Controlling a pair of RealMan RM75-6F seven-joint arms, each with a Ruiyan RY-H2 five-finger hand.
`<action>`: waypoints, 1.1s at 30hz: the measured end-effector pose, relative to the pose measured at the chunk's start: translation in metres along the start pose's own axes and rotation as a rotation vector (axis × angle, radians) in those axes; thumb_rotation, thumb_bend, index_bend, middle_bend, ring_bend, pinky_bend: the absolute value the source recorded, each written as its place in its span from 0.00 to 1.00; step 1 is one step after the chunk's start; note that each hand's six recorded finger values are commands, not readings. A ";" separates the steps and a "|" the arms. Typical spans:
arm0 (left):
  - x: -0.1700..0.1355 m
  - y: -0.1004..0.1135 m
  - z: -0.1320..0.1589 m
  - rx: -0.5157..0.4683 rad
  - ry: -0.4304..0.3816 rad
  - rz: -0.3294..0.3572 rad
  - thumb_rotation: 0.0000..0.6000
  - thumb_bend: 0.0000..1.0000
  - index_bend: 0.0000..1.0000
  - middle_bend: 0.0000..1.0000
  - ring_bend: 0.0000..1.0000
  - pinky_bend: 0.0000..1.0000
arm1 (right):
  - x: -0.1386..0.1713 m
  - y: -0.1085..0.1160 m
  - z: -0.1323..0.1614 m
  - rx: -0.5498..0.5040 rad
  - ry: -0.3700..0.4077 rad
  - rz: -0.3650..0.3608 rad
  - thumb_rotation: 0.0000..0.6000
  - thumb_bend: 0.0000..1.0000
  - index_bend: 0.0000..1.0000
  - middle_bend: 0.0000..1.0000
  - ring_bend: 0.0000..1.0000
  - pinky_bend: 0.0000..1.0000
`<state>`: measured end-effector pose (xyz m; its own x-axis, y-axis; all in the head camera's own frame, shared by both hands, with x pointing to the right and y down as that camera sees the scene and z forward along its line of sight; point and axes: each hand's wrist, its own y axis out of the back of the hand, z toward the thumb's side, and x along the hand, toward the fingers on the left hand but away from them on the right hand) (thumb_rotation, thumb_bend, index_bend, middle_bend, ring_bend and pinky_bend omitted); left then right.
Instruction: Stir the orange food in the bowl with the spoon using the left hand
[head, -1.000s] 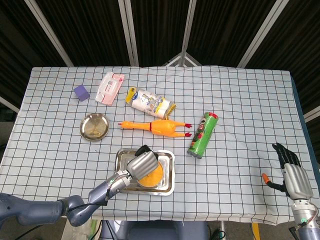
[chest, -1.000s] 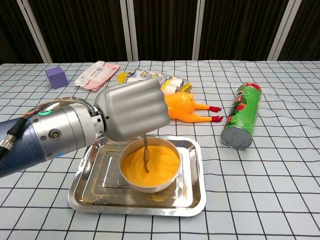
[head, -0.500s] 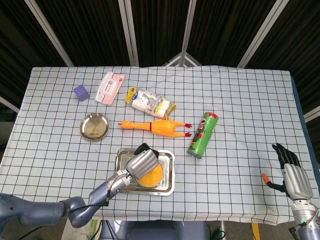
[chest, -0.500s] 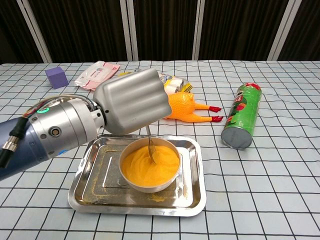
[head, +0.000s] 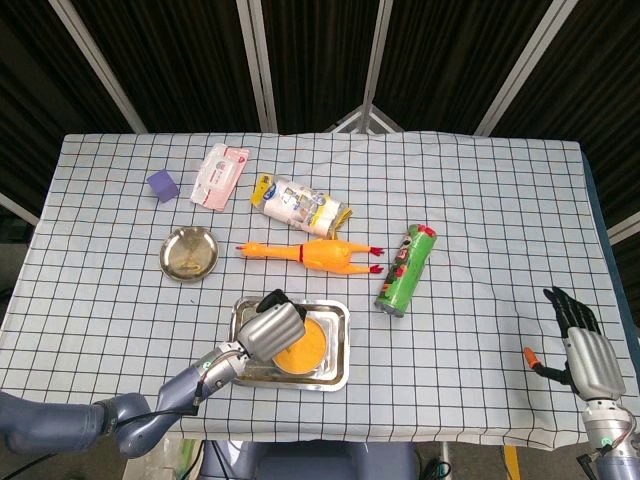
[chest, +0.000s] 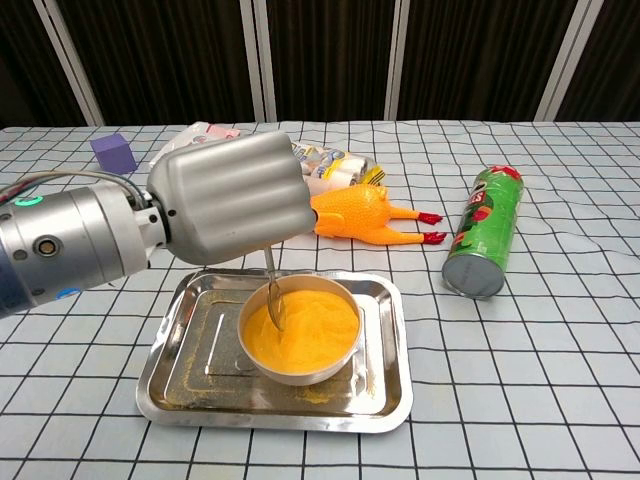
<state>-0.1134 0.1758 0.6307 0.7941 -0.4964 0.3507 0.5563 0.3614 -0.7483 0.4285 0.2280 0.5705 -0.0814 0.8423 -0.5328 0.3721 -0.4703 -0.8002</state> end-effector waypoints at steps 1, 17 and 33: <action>0.000 0.000 0.002 -0.001 -0.006 -0.002 1.00 0.67 0.81 1.00 0.93 0.93 | 0.000 0.000 0.000 0.000 0.000 0.000 1.00 0.37 0.00 0.00 0.00 0.00; 0.016 -0.001 0.027 0.009 -0.024 -0.028 1.00 0.67 0.81 1.00 0.93 0.93 | -0.001 0.000 -0.001 -0.006 -0.002 0.003 1.00 0.37 0.00 0.00 0.00 0.00; 0.023 0.010 0.014 -0.023 0.084 -0.001 1.00 0.67 0.81 1.00 0.94 0.93 | 0.000 0.000 -0.001 -0.005 -0.001 0.002 1.00 0.37 0.00 0.00 0.00 0.00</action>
<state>-0.0859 0.1786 0.6391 0.7700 -0.5611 0.3038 0.5504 0.3432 -0.7611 0.4293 0.2279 0.5704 -0.0816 0.8410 -0.5349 0.3770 -0.4708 -0.7977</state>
